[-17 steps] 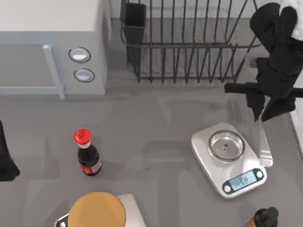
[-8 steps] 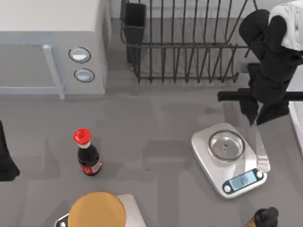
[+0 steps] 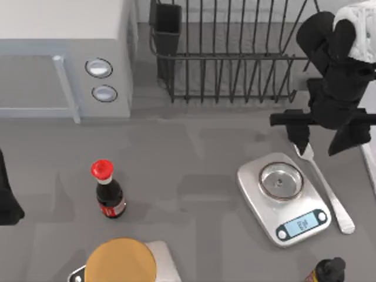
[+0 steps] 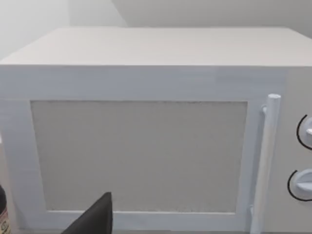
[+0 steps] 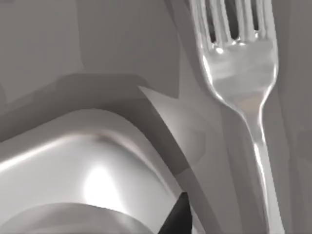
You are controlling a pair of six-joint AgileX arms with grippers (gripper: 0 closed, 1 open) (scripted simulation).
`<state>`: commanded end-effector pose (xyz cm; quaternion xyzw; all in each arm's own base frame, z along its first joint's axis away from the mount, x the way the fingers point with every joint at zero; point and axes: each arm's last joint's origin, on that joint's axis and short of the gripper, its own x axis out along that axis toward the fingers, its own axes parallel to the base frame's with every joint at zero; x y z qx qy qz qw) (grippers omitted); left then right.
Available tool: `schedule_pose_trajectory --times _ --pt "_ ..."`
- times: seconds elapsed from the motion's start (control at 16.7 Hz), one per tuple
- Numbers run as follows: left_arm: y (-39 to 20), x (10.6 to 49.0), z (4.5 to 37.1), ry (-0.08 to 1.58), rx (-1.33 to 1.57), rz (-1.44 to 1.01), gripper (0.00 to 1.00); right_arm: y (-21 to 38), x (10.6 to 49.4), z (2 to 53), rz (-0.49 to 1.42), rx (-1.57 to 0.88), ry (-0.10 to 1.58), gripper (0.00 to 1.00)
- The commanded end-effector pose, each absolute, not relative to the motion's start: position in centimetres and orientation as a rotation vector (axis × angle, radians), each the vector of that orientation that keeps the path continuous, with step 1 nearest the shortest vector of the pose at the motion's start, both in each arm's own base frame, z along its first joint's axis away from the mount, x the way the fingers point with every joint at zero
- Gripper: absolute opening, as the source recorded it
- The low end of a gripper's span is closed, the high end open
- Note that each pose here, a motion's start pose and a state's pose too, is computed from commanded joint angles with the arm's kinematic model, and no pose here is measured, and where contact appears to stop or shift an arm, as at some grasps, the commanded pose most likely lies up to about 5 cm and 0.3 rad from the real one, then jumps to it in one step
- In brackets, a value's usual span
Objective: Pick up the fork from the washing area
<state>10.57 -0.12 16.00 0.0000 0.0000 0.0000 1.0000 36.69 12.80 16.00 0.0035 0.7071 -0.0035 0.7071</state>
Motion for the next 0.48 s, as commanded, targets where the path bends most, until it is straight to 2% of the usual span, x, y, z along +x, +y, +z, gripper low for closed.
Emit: schedule_pose_trajectory --times 0.12,0.48 --pt "-0.12 10.57 16.00 0.000 0.000 0.000 1.00 12.80 36.69 16.00 -0.008 0.008 1.571 0.98" --pt "-0.12 10.57 16.00 0.000 0.000 0.000 1.00 12.80 36.69 16.00 -0.008 0.008 1.571 1.00"
